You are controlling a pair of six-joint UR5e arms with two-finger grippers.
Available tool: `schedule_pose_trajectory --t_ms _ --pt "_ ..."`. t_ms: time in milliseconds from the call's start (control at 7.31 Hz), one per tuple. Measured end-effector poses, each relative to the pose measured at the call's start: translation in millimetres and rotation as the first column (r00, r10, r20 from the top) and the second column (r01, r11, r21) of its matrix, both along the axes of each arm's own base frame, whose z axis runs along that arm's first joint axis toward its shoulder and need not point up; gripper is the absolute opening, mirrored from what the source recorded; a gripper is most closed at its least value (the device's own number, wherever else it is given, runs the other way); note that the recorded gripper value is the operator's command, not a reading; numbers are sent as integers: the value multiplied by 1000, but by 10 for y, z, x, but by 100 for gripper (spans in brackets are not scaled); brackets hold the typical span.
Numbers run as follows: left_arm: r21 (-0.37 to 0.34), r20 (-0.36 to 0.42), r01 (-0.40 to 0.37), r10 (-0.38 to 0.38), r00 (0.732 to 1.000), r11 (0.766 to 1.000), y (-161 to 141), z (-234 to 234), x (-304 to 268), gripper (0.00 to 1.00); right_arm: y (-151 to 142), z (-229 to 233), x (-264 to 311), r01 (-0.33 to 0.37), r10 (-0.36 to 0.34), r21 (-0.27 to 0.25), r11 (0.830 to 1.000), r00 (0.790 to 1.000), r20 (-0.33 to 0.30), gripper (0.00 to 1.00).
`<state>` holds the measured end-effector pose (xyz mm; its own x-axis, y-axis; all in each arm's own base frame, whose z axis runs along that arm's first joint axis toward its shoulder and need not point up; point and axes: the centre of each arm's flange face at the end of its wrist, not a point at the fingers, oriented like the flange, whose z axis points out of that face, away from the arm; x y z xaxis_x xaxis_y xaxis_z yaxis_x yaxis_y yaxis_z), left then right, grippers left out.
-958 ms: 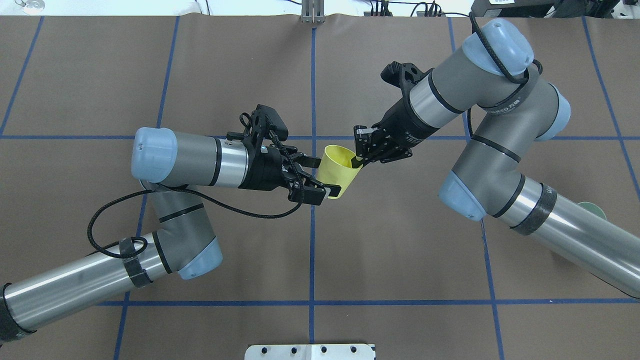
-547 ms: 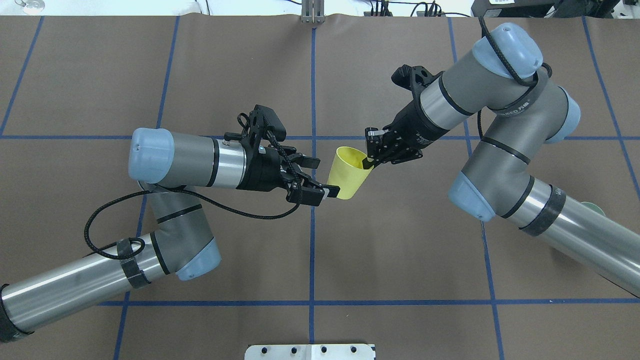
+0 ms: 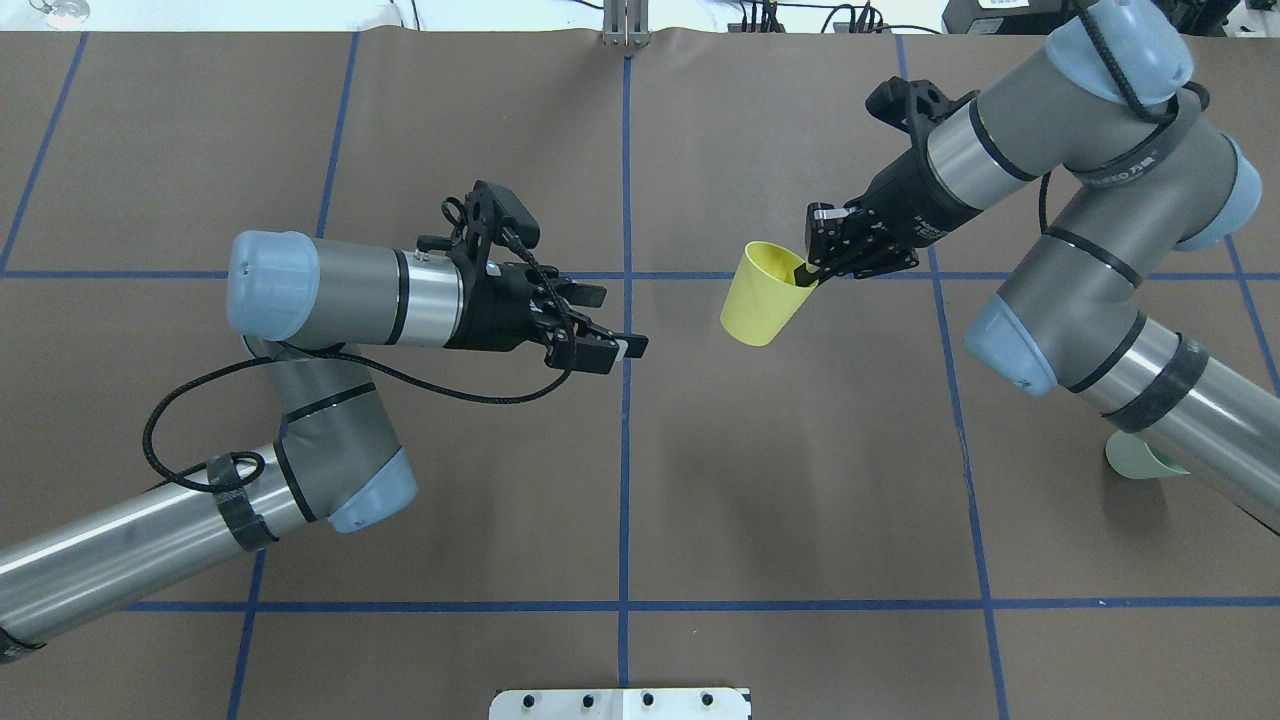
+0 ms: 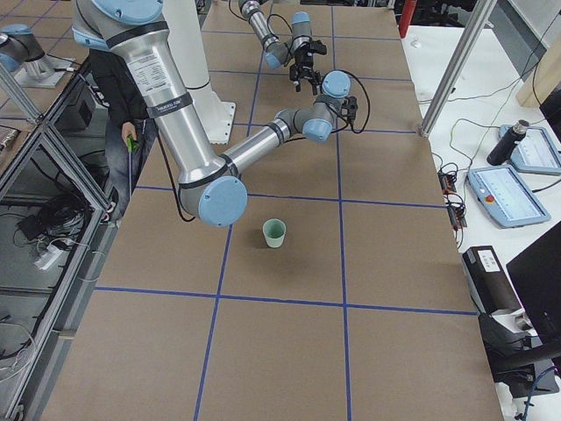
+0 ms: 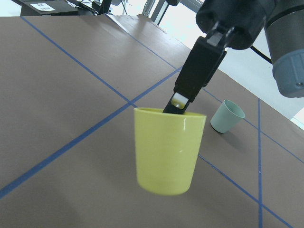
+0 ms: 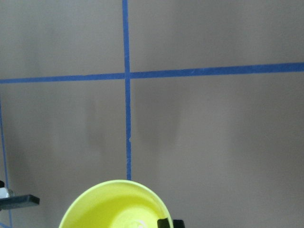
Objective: Transfer and stack yellow cup on green cup
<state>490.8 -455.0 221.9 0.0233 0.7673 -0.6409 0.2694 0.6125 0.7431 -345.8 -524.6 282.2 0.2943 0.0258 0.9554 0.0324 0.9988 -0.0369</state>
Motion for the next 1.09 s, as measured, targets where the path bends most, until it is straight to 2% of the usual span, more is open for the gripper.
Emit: schedule_pose_trajectory --t_ms 137,411,684,958,1095 --pt "-40 45 52 -50 998 998 -221 158 -156 99 -98 6 166 -26 26 21 999 1000 -1 0" --pt "-123 160 183 -163 974 975 -681 560 -553 99 -306 67 541 -78 79 109 991 997 -11 0" --pt "-193 279 302 -243 929 934 -1123 851 -1011 99 -491 256 865 -124 144 238 963 987 -67 0" --pt "-244 391 429 -316 864 870 -1424 1043 -1275 99 -612 519 1111 -71 156 357 931 964 -214 0" --pt "-265 455 487 -338 824 832 -1570 1131 -1414 99 -558 674 1217 -12 143 391 920 940 -310 0"
